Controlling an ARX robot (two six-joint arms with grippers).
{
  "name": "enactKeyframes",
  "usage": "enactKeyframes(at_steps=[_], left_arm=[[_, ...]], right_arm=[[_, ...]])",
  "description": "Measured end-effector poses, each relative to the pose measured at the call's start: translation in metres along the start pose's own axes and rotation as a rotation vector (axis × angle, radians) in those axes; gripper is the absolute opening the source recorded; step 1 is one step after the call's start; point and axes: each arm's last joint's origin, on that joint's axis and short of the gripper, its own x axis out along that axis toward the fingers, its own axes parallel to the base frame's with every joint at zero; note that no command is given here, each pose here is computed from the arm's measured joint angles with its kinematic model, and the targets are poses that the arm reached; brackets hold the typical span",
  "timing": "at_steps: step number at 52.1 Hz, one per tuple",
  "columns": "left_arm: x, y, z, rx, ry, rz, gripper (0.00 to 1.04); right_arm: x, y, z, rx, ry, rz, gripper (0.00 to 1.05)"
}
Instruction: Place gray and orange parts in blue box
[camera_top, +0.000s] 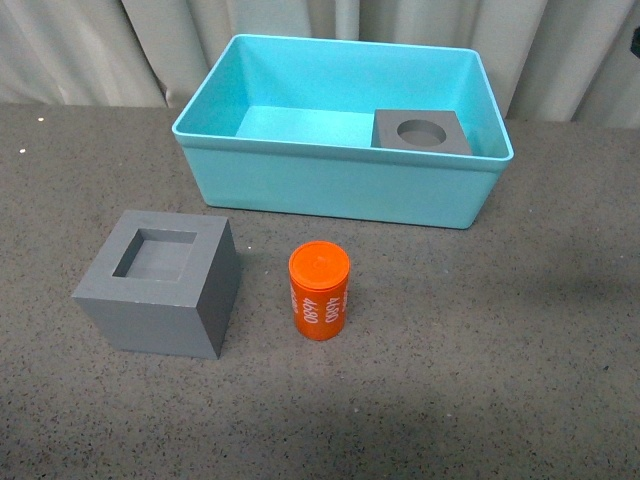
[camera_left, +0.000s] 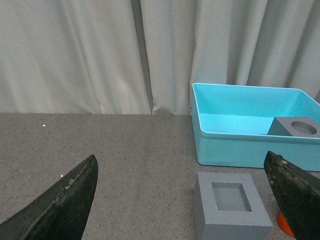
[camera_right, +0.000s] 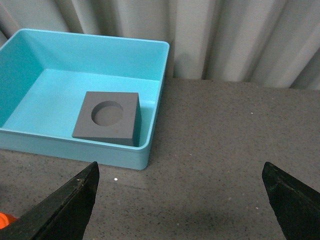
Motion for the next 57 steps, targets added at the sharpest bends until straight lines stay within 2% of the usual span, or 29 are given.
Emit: enactKeyframes(at_steps=[5, 9, 12, 16, 25, 29, 37, 57], left_arm=[[0.000, 0.000, 0.000, 0.000, 0.002, 0.000, 0.98], [0.003, 0.000, -0.001, -0.024, 0.163, 0.143, 0.98], [0.010, 0.001, -0.001, -0.008, 0.237, 0.226, 0.98], [0.022, 0.000, 0.002, -0.016, 0.265, 0.240, 0.98], [0.056, -0.005, 0.013, -0.075, 0.308, 0.160, 0.98], [0.074, -0.009, 0.012, -0.102, 0.367, 0.101, 0.98], [0.111, -0.019, -0.004, -0.115, 0.548, -0.028, 0.98], [0.166, -0.033, -0.032, -0.066, 0.776, -0.112, 0.98]], right_arm=[[-0.001, -0.002, -0.001, -0.009, -0.001, -0.009, 0.95], [-0.001, -0.002, -0.001, -0.011, 0.000, -0.010, 0.95], [-0.002, -0.002, -0.002, -0.013, 0.001, -0.010, 0.95], [-0.002, -0.002, -0.002, -0.013, -0.001, -0.010, 0.95], [-0.002, -0.002, -0.002, -0.017, 0.000, -0.010, 0.95], [-0.002, -0.002, -0.002, -0.017, 0.000, -0.010, 0.95], [-0.002, -0.002, -0.002, -0.017, 0.000, -0.010, 0.95], [-0.002, -0.002, -0.002, -0.017, 0.000, -0.010, 0.95]])
